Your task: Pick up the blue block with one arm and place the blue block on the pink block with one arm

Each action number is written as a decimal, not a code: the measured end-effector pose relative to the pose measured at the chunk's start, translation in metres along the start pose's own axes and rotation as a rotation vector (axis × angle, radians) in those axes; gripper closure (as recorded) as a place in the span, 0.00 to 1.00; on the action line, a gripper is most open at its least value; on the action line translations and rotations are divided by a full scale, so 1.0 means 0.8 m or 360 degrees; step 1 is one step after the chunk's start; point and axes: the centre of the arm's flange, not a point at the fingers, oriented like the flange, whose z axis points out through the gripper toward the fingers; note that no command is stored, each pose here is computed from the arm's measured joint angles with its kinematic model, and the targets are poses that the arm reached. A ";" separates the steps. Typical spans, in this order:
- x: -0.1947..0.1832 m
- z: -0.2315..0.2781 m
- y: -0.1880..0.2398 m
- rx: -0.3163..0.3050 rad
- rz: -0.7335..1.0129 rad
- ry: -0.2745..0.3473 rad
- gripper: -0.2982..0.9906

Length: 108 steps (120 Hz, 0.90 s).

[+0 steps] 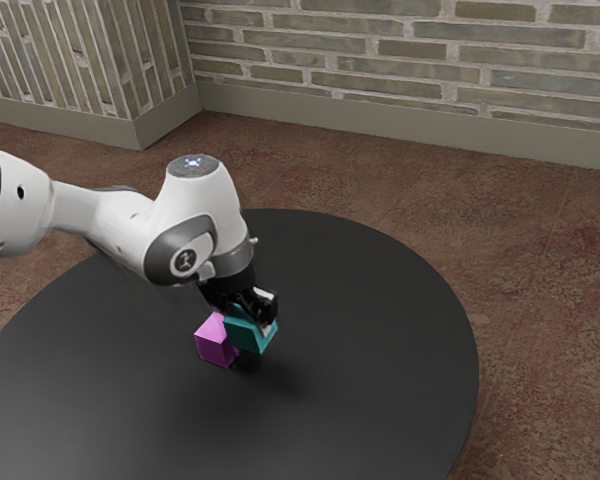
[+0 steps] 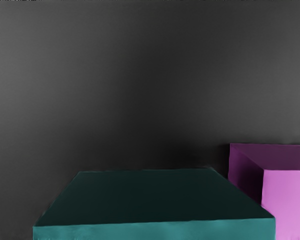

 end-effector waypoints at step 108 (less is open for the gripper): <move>-0.010 -0.018 0.121 -0.0108 -0.0225 0.0058 0.50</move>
